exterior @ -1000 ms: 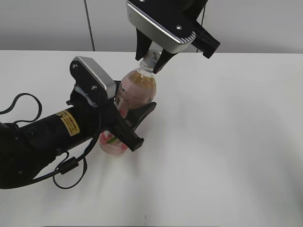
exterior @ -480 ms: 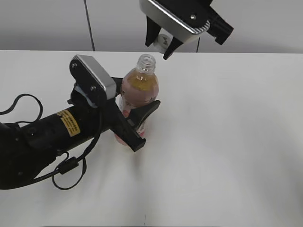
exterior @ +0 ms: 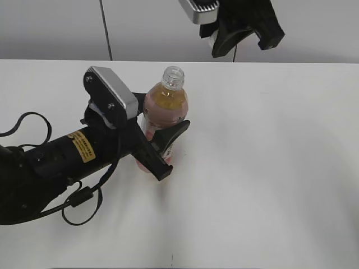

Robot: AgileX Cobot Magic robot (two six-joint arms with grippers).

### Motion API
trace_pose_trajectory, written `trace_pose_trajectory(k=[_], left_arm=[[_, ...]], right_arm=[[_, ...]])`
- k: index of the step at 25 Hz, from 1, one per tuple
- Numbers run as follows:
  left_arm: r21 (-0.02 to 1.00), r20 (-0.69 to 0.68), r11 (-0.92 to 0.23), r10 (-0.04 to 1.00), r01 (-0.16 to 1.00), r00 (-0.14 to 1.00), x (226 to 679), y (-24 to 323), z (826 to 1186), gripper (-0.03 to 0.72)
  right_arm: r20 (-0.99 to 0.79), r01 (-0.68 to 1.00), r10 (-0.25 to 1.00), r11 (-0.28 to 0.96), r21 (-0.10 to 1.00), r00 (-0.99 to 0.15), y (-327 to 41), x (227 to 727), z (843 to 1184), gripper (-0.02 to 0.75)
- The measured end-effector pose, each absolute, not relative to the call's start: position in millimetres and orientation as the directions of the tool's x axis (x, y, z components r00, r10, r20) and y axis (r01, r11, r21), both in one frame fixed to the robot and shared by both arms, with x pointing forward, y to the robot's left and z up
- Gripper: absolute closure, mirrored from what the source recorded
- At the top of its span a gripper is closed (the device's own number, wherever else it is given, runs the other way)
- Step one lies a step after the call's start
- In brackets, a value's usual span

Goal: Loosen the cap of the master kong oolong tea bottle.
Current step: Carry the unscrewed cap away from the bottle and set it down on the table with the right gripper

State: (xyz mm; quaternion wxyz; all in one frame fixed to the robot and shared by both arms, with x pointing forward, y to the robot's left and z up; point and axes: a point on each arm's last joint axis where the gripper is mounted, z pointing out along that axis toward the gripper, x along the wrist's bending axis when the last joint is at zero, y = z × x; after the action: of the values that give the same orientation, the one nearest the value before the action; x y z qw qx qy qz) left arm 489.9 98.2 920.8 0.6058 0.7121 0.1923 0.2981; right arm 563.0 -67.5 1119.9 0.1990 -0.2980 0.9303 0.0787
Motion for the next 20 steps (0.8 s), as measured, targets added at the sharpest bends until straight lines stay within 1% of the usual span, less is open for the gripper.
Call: trace_pose_trajectory(k=[4,6,9,12,16,18,20], left_arm=[[0.981,0.17,-0.185,0.645,-0.064,0.745,490.8,98.8,918.1,0.26],[0.987,0.132,-0.158,0.656,-0.035,0.743,491.1,99.0,918.3,0.26],[0.992,0.08,-0.123,0.671,0.004,0.737,491.7,99.6,918.3,0.26],[0.996,0.011,-0.073,0.702,0.056,0.712,493.9,101.8,918.5,0.26],[0.993,-0.081,0.006,0.771,0.119,0.632,499.7,108.5,918.8,0.26],[0.991,-0.098,0.026,0.797,0.128,0.596,502.1,111.5,918.8,0.26],[0.99,-0.109,0.038,0.808,0.134,0.578,503.2,113.1,918.8,0.26]], right_arm=[[-0.387,-0.359,-0.29,0.925,0.12,-0.875,-74.9,571.9,1114.2,0.467],[-0.346,-0.228,-0.163,0.961,0.157,-0.924,-78.6,581.3,1103.1,0.467],[-0.273,-0.049,0.002,0.982,0.18,-0.962,-85.3,598.5,1079.5,0.467],[-0.207,0.118,0.16,0.972,0.202,-0.965,-92.9,611.2,1062.0,0.467],[-0.092,0.358,0.386,0.905,0.229,-0.918,-99.7,624.7,1038.1,0.467],[-0.048,0.432,0.45,0.878,0.204,-0.892,-99.3,630.8,1019.2,0.467],[-0.01,0.478,0.487,0.862,0.169,-0.873,-97.2,635.8,997.8,0.467]])
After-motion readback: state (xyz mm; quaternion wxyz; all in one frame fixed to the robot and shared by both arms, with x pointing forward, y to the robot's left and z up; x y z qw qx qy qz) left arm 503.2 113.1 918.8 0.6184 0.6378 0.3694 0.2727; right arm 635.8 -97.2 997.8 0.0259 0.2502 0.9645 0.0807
